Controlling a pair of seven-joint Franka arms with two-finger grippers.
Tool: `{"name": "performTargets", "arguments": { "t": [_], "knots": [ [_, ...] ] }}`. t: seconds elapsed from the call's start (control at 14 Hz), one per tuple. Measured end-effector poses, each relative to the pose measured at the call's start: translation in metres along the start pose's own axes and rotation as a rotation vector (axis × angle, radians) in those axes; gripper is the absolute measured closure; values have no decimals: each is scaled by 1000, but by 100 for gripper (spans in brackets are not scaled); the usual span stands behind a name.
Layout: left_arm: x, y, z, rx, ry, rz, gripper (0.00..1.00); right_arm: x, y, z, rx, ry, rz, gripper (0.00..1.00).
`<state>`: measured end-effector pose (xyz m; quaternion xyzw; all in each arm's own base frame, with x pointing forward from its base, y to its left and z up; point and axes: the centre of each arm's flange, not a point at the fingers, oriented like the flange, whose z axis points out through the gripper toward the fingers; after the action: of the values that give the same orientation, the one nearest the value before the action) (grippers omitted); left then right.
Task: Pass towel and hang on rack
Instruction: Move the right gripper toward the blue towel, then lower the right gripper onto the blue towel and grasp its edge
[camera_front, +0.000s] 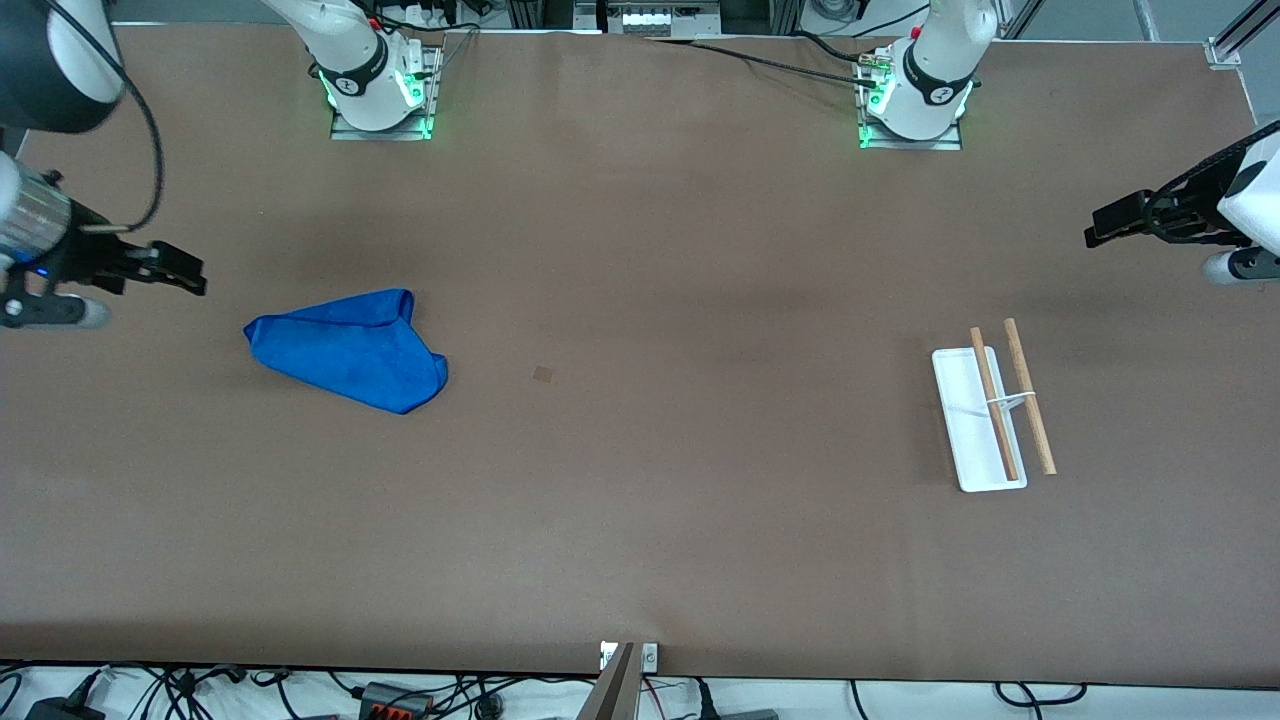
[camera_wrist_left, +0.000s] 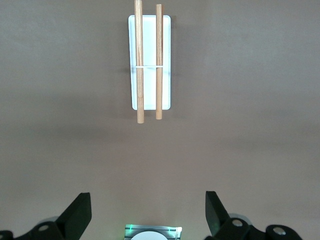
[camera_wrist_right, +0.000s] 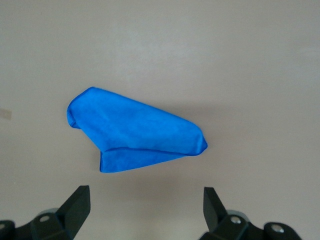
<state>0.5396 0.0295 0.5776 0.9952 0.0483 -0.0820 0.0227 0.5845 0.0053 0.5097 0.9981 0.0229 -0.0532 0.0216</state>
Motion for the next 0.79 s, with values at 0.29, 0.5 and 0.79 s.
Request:
{"name": "performTargets", "arguments": {
  "t": [0.29, 0.5, 0.79],
  "knots": [
    [0, 0, 0, 0, 0, 0, 0, 16, -40, 42, -12, -74, -64, 0],
    [0, 0, 0, 0, 0, 0, 0, 30, -55, 90, -17, -151, -71, 0],
    [0, 0, 0, 0, 0, 0, 0, 44, -78, 156, 35, -250, 14, 0]
  ]
}}
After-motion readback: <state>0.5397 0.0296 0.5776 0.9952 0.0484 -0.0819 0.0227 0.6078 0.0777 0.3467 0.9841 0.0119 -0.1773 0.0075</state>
